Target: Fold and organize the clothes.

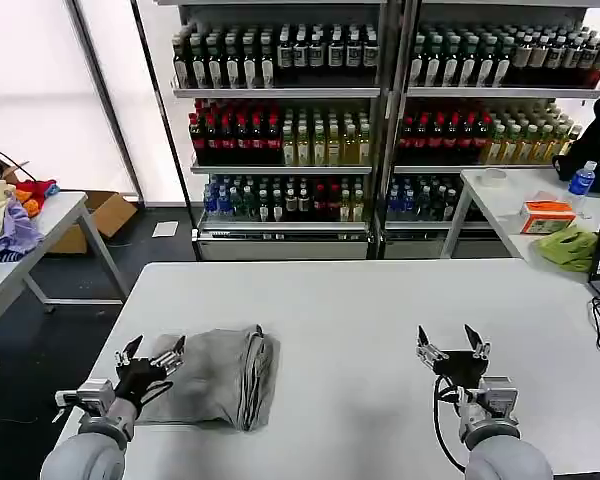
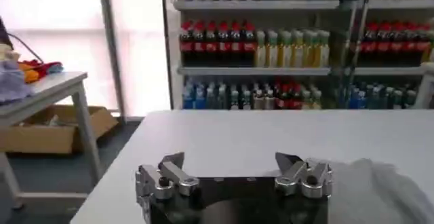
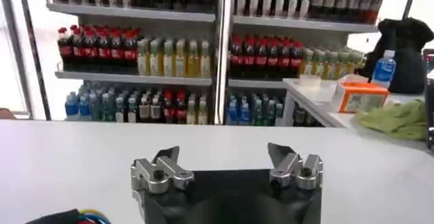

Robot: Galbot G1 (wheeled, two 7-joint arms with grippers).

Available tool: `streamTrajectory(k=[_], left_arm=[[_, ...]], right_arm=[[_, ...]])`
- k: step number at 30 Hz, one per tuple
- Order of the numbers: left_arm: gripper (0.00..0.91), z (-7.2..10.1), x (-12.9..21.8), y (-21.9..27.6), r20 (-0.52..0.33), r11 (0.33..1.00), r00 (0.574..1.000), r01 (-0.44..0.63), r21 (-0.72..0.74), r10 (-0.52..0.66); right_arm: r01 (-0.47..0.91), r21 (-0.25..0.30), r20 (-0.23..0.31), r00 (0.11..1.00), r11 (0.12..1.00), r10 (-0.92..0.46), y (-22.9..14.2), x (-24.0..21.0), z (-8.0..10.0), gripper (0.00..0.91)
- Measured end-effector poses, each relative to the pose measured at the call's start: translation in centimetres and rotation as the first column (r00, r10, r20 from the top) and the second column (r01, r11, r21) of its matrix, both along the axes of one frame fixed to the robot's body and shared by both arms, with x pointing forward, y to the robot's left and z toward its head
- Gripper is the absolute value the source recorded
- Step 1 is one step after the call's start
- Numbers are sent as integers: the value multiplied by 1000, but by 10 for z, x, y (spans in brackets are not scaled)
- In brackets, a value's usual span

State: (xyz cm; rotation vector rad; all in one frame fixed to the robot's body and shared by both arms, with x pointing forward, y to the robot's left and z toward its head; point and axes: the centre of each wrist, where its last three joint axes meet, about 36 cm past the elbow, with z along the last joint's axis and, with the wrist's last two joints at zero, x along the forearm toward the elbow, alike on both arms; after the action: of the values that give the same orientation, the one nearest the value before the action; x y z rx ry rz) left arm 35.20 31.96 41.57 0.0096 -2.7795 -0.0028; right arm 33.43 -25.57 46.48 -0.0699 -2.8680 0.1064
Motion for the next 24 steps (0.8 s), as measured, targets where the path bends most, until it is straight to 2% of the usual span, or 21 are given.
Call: streamTrajectory(k=[13,14,15,16,18,19,20,24], left_arm=[[907,-30,-2,12,-74,999,996,-42,-23,40],[836,-32,-2,12,-80,999,996,-46,-27,44],[685,-33,-2,13,-85,998,995,-49,-32,46],[615,-34,-1,13,-90,998,995,-54,-38,50],[302,-36,-1,14,-100,997,994,-60,-52,54],[50,-37,-2,14,-106,996,993,-61,-61,55],[10,-38,-2,14,-112,996,992,-62,-69,54],[10,-39,-3,14,-127,992,991,-65,-103,52]], right_arm=[[-7,-1,-10,1000,1000,7,4,-4,-3,907],[-9,-1,-11,1000,1000,9,5,-4,-4,907],[-10,-1,-11,1000,1000,10,5,-5,-4,907],[-12,-1,-10,1000,1000,12,5,-5,-4,907],[-18,-4,-6,1000,1000,18,6,-6,-4,907],[-20,-5,-4,1000,1000,20,6,-6,-3,907],[-21,-6,-2,1000,1000,21,6,-6,-3,907],[-24,-9,4,1000,1000,24,7,-5,-2,907]])
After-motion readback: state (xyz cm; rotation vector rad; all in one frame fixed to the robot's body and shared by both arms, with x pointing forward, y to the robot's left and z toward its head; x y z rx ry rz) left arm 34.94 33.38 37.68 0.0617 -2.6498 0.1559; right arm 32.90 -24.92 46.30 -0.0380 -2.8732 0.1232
